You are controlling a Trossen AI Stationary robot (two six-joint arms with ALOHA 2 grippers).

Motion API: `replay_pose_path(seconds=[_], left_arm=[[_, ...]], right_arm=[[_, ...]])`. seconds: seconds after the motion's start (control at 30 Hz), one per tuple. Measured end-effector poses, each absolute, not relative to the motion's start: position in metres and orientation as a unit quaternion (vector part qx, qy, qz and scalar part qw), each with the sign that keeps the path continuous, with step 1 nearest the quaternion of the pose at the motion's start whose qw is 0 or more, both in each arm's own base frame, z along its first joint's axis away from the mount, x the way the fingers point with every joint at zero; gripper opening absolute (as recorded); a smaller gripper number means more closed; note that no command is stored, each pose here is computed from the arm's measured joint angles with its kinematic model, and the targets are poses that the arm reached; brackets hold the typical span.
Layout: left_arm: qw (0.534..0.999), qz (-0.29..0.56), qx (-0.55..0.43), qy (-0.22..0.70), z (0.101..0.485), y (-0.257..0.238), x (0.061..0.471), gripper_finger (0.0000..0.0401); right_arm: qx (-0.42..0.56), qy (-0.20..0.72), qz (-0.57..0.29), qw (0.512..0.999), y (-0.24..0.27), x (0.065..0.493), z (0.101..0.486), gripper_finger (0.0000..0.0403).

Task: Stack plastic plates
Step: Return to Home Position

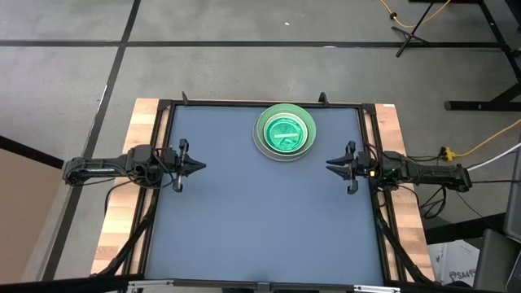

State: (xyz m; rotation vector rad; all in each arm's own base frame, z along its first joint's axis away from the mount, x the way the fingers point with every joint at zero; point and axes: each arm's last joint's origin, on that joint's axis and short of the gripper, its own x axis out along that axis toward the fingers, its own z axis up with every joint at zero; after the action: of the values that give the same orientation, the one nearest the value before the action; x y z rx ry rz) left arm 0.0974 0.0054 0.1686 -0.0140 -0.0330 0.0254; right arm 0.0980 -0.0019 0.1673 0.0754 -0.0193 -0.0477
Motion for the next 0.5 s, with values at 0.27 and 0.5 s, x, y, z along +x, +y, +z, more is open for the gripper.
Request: replay_pose_path(seconds=[0.27,0.5], left_arm=[[0.999,0.013,-0.028,-0.011,0.1677,0.0055,0.0973,0.0000],[0.999,0.014,-0.037,-0.011,0.1676,0.0055,0.0973,0.0000]], right_arm=[[0.037,-0.008,-0.020,0.999,-0.0016,0.0980,0.1670,0.0078],[0.037,-0.008,-0.020,0.999,-0.0016,0.0980,0.1669,0.0078]])
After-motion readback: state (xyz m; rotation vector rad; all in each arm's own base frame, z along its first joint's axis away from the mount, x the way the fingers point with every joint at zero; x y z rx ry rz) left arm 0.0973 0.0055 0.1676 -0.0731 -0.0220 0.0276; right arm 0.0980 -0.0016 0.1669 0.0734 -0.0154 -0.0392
